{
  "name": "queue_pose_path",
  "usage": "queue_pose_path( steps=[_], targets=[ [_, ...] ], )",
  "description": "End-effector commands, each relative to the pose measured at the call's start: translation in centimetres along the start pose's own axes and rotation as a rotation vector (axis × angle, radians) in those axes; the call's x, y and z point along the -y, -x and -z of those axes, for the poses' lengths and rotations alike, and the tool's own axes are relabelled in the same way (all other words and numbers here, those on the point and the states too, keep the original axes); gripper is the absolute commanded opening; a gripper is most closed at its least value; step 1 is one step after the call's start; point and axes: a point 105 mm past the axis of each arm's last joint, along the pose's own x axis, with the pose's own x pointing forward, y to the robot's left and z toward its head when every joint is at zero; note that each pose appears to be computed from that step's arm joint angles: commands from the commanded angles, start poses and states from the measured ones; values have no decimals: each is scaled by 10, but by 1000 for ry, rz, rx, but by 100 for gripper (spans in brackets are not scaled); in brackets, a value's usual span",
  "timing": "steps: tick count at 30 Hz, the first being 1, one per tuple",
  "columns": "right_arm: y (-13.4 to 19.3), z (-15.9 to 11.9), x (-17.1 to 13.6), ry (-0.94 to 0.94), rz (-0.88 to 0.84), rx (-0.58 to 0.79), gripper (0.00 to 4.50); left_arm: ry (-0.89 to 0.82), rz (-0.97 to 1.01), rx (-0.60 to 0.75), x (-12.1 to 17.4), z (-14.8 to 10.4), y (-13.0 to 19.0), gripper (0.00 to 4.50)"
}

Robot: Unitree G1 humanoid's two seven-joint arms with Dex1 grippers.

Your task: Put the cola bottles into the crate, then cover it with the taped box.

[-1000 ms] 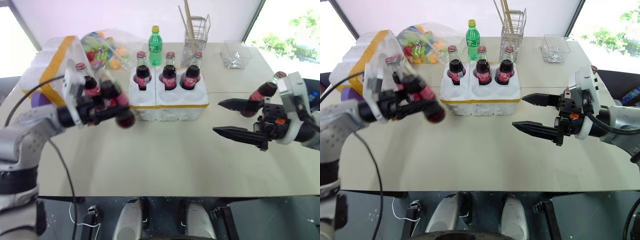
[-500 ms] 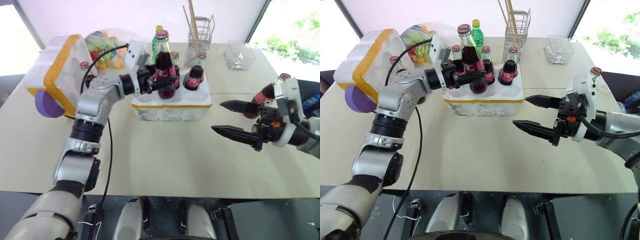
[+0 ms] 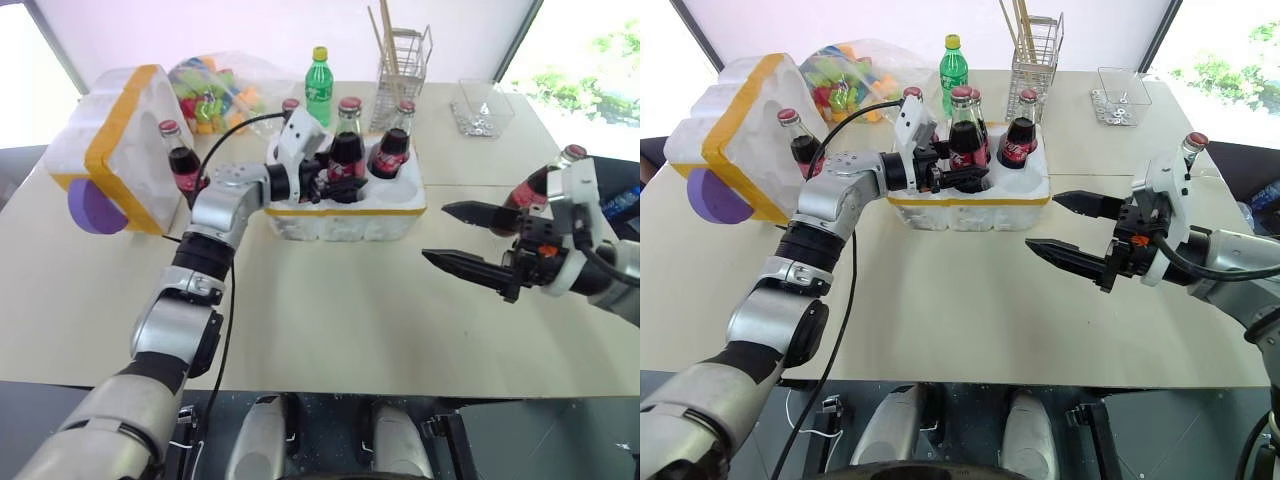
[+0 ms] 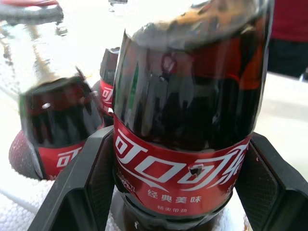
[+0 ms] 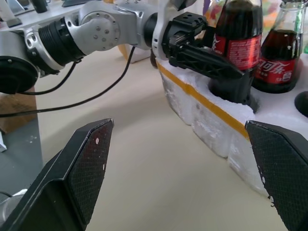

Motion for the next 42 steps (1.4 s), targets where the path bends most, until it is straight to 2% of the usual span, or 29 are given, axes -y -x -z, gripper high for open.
queue_pose_path(
  steps=[1, 3, 4, 5, 6, 10, 14, 18, 20, 24, 28, 31, 35, 42],
  targets=[
    [-2, -4, 7, 61, 45, 10, 450, -49, 0, -29, 4, 6, -2, 281],
    [-4, -3, 10, 70, 58, 3, 450, -33, -23, -44, 3, 13, -3, 281],
    [-4, -3, 11, 72, 59, 3, 450, -27, -35, -51, 2, 16, -3, 385],
    [-5, -3, 11, 75, 61, 5, 450, -23, -46, -61, 1, 20, -3, 424],
    [-6, -3, 12, 77, 63, 7, 450, -22, -56, -71, 0, 23, -3, 442],
    [-8, -3, 14, 81, 74, 7, 450, -6, -66, -71, 3, 28, 1, 442],
    [-10, -2, 13, 84, 76, 6, 450, 16, -94, 2, 3, 13, 17, 442],
    [-12, -1, 14, 96, 88, -2, 450, -8, -178, 93, 5, -16, 62, 442],
    [-12, 0, 16, 102, 96, -9, 450, -18, -252, 89, 7, -22, 90, 442],
    [-12, 3, 17, 67, 74, -14, 450, -30, -547, -51, 0, -1, 161, 442],
    [-17, 1, 18, 79, 67, -7, 450, 25, -805, -157, -12, 23, 205, 442],
    [-22, -2, 20, 85, 63, 6, 450, 69, -926, -190, -25, 38, 216, 442],
    [-24, -5, 21, 93, 54, 12, 450, 80, -1017, -182, -45, 46, 217, 442],
    [-28, -7, 19, 96, 44, 20, 450, 72, -1056, -140, -79, 52, 206, 442]
  ],
)
